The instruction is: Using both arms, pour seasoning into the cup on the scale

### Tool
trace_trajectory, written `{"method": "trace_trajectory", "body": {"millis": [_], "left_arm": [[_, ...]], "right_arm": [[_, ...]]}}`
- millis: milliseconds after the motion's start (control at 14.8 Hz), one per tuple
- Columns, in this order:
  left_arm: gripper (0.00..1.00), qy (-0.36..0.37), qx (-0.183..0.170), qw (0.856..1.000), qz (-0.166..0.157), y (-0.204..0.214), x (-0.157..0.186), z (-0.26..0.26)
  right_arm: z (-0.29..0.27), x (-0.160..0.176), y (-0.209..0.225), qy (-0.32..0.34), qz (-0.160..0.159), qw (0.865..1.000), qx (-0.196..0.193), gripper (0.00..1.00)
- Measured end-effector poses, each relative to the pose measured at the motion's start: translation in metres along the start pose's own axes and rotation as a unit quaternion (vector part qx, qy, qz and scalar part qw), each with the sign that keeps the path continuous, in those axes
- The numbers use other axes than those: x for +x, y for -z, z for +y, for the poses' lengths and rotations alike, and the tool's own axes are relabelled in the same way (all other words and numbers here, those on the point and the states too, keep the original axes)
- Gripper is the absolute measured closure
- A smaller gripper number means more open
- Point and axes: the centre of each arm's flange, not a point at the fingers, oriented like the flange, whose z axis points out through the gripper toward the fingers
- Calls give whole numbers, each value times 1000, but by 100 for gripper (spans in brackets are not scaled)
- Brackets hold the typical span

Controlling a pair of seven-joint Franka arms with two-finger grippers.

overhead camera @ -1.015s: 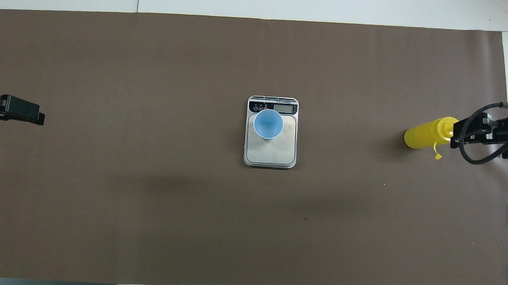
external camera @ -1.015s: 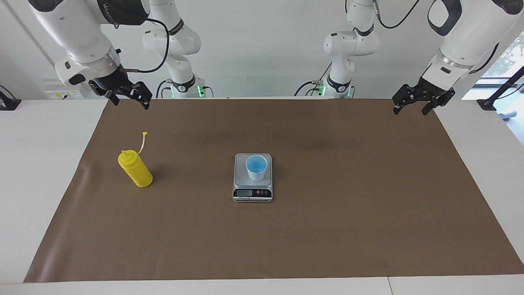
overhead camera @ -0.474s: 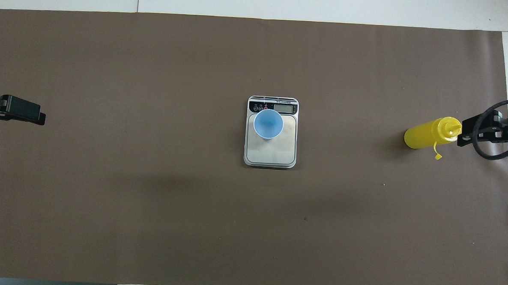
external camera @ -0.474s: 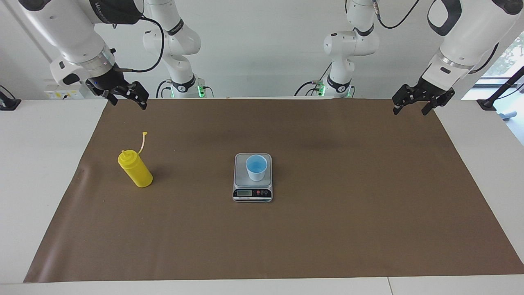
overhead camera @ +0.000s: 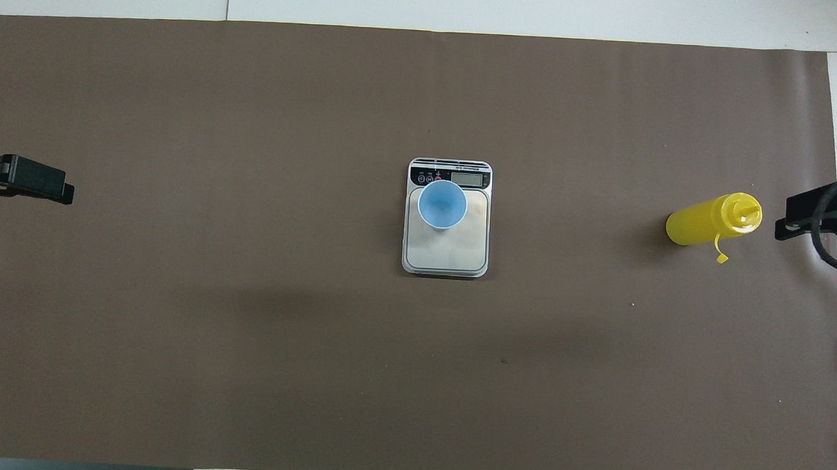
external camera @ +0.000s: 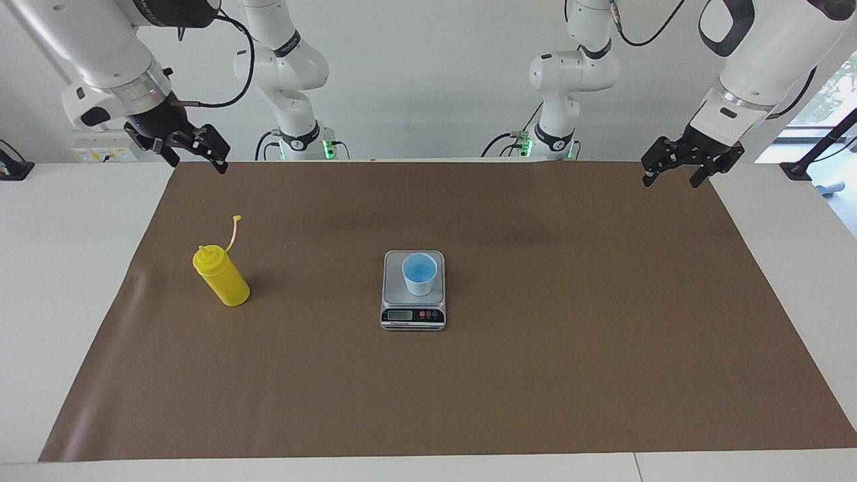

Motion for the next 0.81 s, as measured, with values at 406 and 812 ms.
{"method": "trace_trajectory", "body": {"millis": [406, 812], "left_arm": [[0, -7, 8, 1000, -1, 3, -2, 5], [0, -7, 8, 1000, 1, 6, -5, 5]], "right_arm": [[11, 3, -4, 11, 1, 1000, 3, 0], [11, 8, -3, 13, 22, 1000, 5, 0]]}}
